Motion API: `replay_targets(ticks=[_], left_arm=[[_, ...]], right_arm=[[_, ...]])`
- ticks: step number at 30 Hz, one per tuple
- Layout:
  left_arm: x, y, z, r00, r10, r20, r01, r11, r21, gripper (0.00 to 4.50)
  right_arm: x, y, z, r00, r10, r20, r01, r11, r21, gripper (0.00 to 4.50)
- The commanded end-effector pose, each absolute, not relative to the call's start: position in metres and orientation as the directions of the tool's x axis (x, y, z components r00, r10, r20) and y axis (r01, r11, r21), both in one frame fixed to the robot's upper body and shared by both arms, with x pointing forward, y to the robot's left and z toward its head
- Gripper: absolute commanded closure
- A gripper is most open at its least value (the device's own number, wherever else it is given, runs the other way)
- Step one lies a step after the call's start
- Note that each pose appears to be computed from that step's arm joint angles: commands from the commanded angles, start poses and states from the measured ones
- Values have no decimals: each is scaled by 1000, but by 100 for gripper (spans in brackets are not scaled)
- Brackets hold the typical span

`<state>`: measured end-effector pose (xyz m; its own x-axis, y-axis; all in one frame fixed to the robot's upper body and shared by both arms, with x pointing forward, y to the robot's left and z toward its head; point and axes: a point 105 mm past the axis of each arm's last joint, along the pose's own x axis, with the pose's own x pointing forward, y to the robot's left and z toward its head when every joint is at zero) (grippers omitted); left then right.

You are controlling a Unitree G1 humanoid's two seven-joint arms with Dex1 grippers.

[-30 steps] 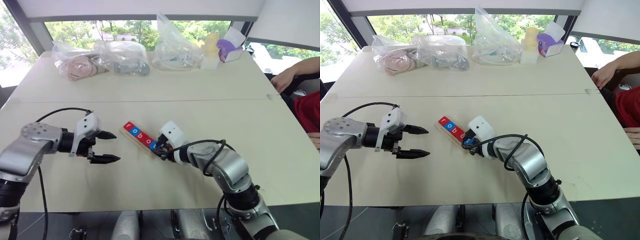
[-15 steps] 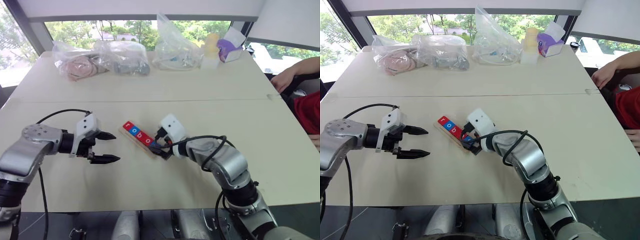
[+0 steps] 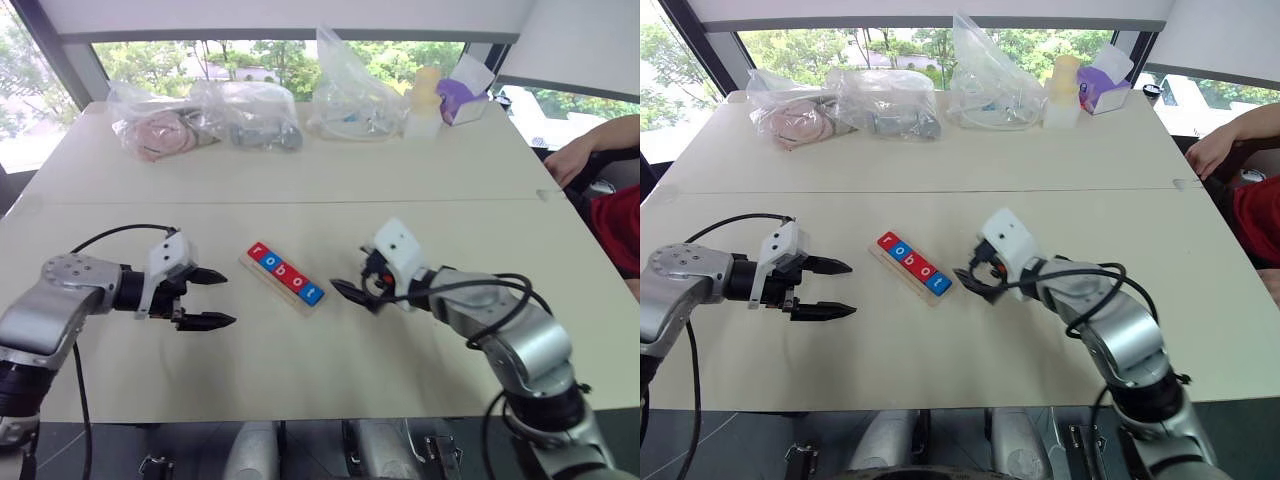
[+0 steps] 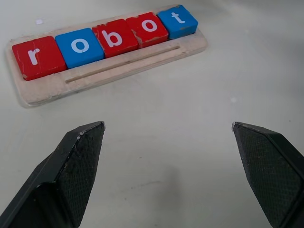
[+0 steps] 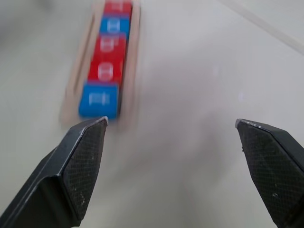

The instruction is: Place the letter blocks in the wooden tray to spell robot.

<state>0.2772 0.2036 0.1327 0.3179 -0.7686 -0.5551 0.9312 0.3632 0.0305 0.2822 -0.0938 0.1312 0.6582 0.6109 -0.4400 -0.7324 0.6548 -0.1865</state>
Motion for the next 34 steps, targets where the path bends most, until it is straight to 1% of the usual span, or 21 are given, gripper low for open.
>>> replay_targets(ticks=[1, 3, 4, 6, 9, 13, 16, 18, 20, 23, 26, 30, 34], left_arm=[[287, 217, 134, 382, -717, -583, 915, 384, 127, 0], [303, 232, 129, 478, -659, -581, 872, 434, 225, 0], [315, 238, 130, 537, -638, -553, 838, 478, 262, 0], [330, 240, 137, 588, -649, -484, 806, 521, 281, 0], [344, 231, 144, 572, -687, -448, 821, 478, 313, 0], [353, 229, 146, 531, -701, -477, 847, 419, 327, 0], [349, 227, 149, 477, -727, -494, 879, 390, 275, 0], [342, 228, 152, 457, -740, -493, 889, 395, 232, 0], [328, 234, 156, 445, -740, -505, 893, 406, 191, 0], [314, 249, 160, 502, -704, -503, 858, 477, 188, 0], [297, 256, 158, 525, -691, -497, 834, 535, 136, 0], [281, 259, 152, 557, -675, -484, 800, 592, 97, 0], [269, 255, 148, 570, -669, -477, 785, 615, 74, 0]], right_arm=[[273, -92, 139, 654, 644, -397, -750, 619, -231, 5], [268, -93, 139, 639, 661, -394, -765, 601, -232, 5], [265, -92, 142, 621, 685, -382, -782, 580, -231, 5], [256, -89, 147, 569, 735, -370, -822, 519, -233, 5], [246, -92, 147, 503, 763, -405, -864, 431, -260, 5], [244, -96, 149, 487, 765, -422, -873, 406, -271, 5], [243, -98, 151, 485, 765, -424, -874, 404, -271, 5], [240, -102, 151, 482, 757, -440, -876, 403, -266, 5], [237, -112, 153, 493, 740, -458, -870, 417, -264, 5], [234, -127, 160, 512, 727, -458, -858, 455, -237, 5], [231, -134, 164, 510, 737, -443, -857, 477, -193, 5], [235, -142, 165, 517, 742, -426, -849, 508, -146, 5], [242, -146, 160, 510, 738, -441, -852, 505, -140, 5]])
